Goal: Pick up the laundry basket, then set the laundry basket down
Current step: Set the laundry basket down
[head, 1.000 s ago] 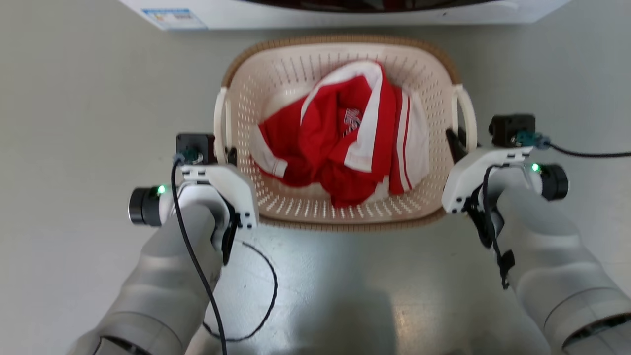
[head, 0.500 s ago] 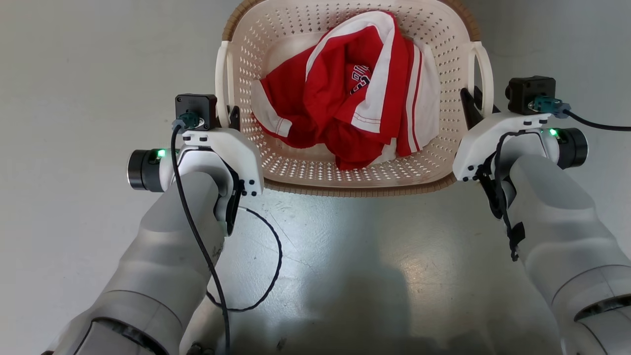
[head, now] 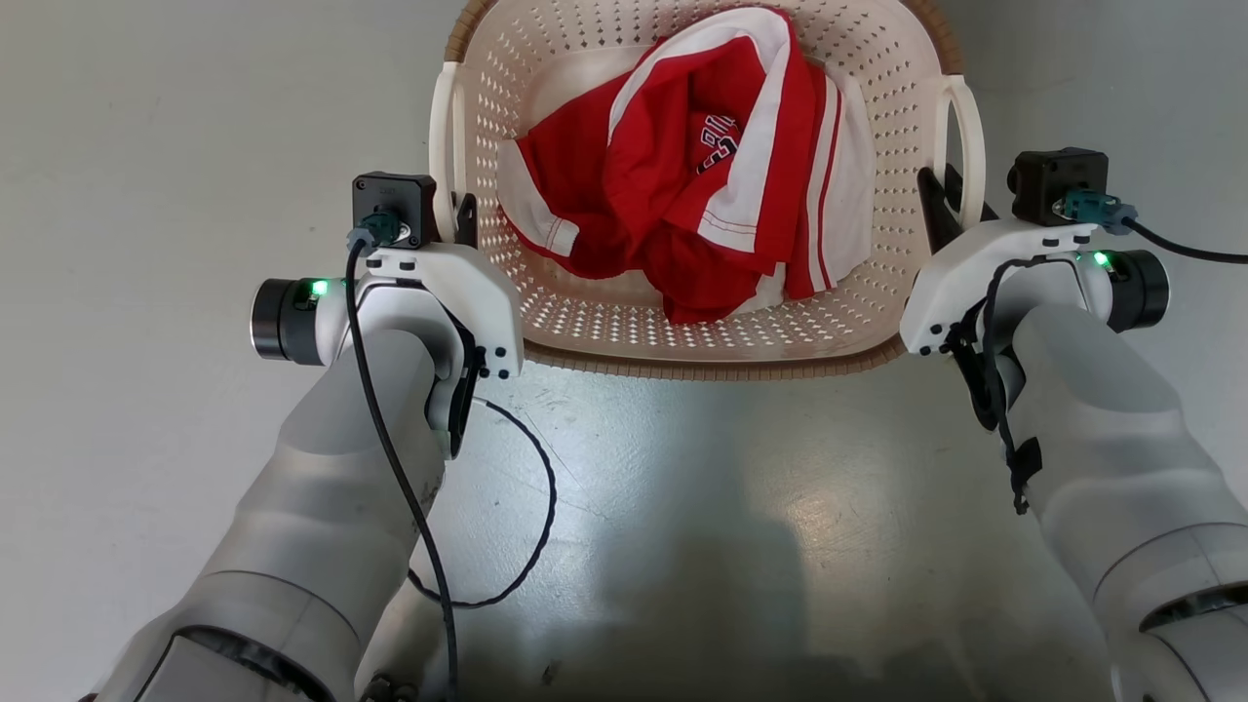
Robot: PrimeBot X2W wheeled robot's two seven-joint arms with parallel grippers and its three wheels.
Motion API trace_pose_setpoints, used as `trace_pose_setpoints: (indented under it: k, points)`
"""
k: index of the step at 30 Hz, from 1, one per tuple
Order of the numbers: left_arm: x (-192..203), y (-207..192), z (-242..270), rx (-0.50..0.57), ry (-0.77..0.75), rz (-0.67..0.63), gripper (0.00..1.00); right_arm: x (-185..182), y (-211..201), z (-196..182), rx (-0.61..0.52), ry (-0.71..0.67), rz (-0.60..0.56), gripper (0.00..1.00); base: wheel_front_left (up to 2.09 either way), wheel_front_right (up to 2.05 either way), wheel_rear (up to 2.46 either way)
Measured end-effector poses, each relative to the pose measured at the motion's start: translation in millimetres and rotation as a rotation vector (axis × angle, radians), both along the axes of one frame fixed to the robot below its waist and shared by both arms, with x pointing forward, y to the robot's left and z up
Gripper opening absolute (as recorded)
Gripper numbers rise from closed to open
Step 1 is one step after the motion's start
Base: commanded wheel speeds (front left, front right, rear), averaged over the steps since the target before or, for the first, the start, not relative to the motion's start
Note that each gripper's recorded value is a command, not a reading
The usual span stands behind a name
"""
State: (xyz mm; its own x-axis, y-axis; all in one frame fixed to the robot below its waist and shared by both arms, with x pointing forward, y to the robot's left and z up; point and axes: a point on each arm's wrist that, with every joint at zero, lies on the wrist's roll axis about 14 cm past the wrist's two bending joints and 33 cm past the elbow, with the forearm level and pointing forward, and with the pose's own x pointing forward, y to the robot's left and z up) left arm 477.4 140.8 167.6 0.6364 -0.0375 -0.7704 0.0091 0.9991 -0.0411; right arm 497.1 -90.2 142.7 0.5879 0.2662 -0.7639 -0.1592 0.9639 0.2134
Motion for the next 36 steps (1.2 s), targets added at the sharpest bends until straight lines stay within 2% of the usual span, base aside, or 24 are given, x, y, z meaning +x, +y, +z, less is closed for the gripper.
trace_pose_setpoints:
  k: [3, 6, 7, 8, 9, 11, 12, 14, 16, 17, 18, 19, 20, 21, 23, 36]
  points:
    - [-1, 0, -3, 0.004, 0.003, -0.005, 0.00, 0, 0, -2, 0.001, 0.003, -0.003, 0.00, 0.00, 0.00, 0.00]
    - [1, 1, -4, 0.005, 0.002, -0.002, 0.00, 4, 1, -2, 0.001, -0.005, 0.000, 0.03, 0.00, 0.00, 0.00]
    - [3, 1, -3, 0.006, -0.002, 0.000, 0.00, 6, 1, -2, 0.002, -0.011, 0.001, 0.11, 0.00, 0.00, 0.00]
    - [5, 2, -2, 0.007, -0.007, -0.002, 0.00, 6, 1, -1, 0.002, -0.014, 0.000, 0.24, 0.00, 0.00, 0.00]
    - [6, 2, -2, 0.007, -0.009, 0.000, 0.00, 6, 1, -1, 0.001, -0.014, 0.001, 0.40, 0.00, 0.00, 0.00]
    - [6, 2, -1, 0.006, -0.010, 0.004, 0.00, 6, 1, -1, 0.000, -0.015, 0.002, 0.45, 0.00, 0.00, 0.00]
    - [6, 3, -1, 0.006, -0.011, 0.007, 0.13, 6, 1, 0, 0.000, -0.016, 0.002, 0.48, 0.00, 0.00, 0.00]
    - [6, 4, -1, 0.008, -0.010, 0.013, 0.32, 6, 0, 0, -0.003, -0.018, 0.008, 0.82, 0.00, 0.00, 0.00]
    - [5, 7, -1, 0.013, -0.007, 0.020, 0.40, 7, -1, 0, -0.008, -0.022, 0.010, 1.00, 0.00, 0.00, 0.00]
    - [5, 9, -2, 0.015, -0.008, 0.023, 0.52, 7, -2, 0, -0.010, -0.023, 0.012, 1.00, 0.00, 0.00, 0.00]
    - [5, 9, -2, 0.015, -0.007, 0.026, 0.83, 7, -2, 0, -0.011, -0.023, 0.010, 1.00, 0.00, 0.00, 0.00]
    - [6, 9, -2, 0.014, -0.008, 0.029, 0.90, 8, -3, 0, -0.012, -0.024, 0.010, 1.00, 0.00, 0.00, 0.00]
    - [6, 10, -1, 0.014, -0.008, 0.031, 0.89, 8, -3, 1, -0.013, -0.030, 0.011, 1.00, 0.00, 0.00, 0.00]
    - [6, 10, -1, 0.016, -0.011, 0.032, 0.98, 9, -3, 1, -0.016, -0.032, 0.017, 1.00, 0.00, 0.00, 0.00]
    - [8, 10, 1, 0.014, -0.015, 0.037, 1.00, 9, -3, 2, -0.018, -0.035, 0.019, 1.00, 0.00, 0.00, 0.00]
    - [30, 6, 28, 0.004, -0.104, 0.028, 1.00, 22, -12, 30, -0.016, -0.094, -0.016, 1.00, 0.00, 0.00, 0.00]
